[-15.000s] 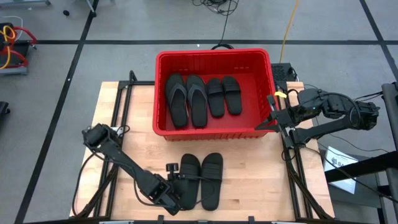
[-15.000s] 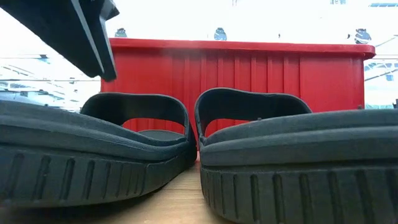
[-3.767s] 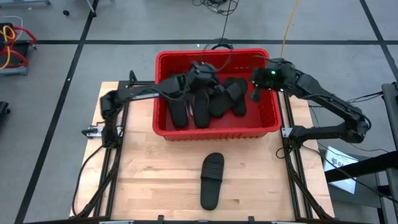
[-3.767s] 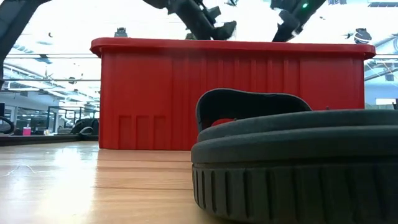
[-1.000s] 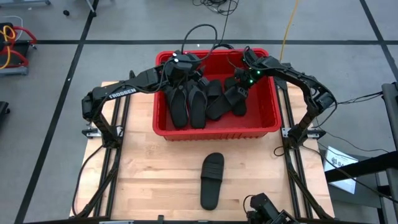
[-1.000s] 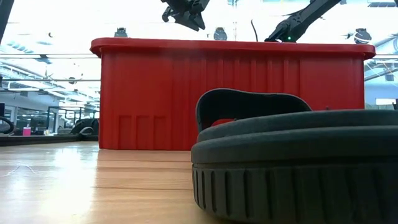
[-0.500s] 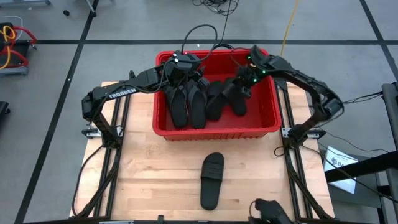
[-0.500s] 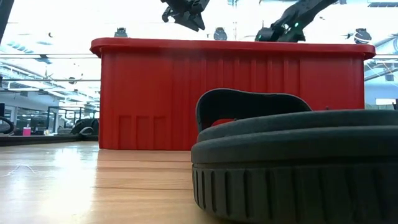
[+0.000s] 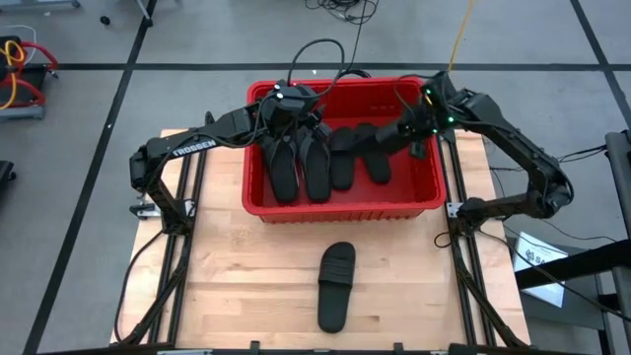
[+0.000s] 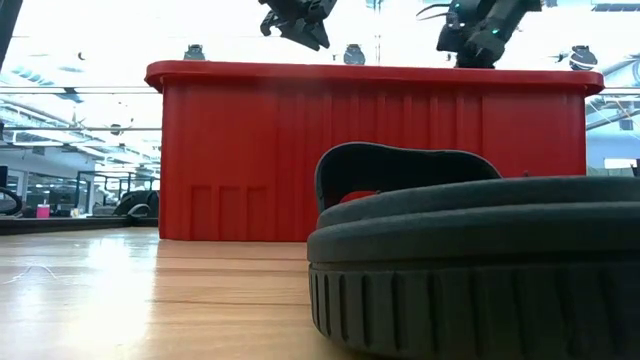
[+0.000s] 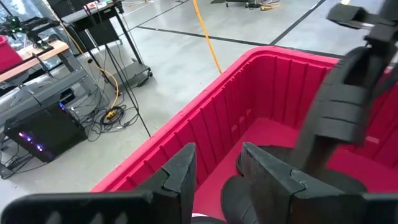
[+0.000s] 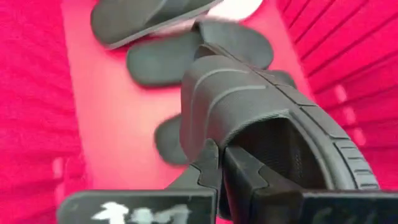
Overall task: Pick and place slides into bin
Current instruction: Put the black slide into the red bin
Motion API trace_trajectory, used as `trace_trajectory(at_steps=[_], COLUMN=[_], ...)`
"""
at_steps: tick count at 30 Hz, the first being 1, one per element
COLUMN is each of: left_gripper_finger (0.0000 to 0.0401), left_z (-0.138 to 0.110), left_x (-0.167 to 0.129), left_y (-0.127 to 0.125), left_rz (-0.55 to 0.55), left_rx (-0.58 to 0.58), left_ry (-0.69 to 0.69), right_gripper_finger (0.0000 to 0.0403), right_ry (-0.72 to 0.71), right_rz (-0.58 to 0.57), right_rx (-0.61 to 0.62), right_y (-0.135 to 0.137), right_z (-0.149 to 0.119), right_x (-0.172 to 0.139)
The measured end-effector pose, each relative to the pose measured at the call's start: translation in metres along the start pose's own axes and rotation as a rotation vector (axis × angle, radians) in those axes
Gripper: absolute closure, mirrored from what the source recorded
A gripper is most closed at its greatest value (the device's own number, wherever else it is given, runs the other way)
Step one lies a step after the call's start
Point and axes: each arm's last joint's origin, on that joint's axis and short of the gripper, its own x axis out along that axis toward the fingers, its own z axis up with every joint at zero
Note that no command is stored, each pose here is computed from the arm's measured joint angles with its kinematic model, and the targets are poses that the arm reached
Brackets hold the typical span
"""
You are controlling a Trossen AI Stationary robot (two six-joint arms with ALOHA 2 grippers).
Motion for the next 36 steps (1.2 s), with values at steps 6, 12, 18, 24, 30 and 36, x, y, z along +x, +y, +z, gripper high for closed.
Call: trace_trajectory(at_steps=[6, 12, 18, 24, 30, 36], left_gripper_finger=[0.0274, 0.0274, 0.0274, 0.0274, 0.0274, 0.0274], left_z=[0.000, 0.000, 0.000, -0.001, -0.004, -0.007], left_x=[0.000, 0.000, 0.000, 0.002, 0.009, 0.013], left_y=[0.000, 0.000, 0.000, -0.001, -0.005, -0.007], left_rz=[0.000, 0.000, 0.000, -0.036, -0.097, -0.099], left_rx=[-0.009, -0.014, -0.015, -0.015, -0.012, -0.008], left_ry=[0.000, 0.000, 0.000, 0.002, 0.011, 0.025], right_gripper_finger=[0.0402, 0.0402, 0.0403, 0.0403, 0.0403, 0.0403], right_ry=[0.041, 0.059, 0.082, 0.140, 0.276, 0.488], right_rz=[0.073, 0.107, 0.146, 0.198, 0.269, 0.228], right_rx=[-0.038, -0.104, -0.134, -0.106, -0.110, -0.085], right_y=[0.014, 0.026, 0.039, 0.044, 0.043, 0.036], right_z=[-0.005, -0.003, 0.003, 0.005, 0.015, 0.029], right_x=[-0.006, -0.019, -0.049, -0.045, -0.012, 0.014])
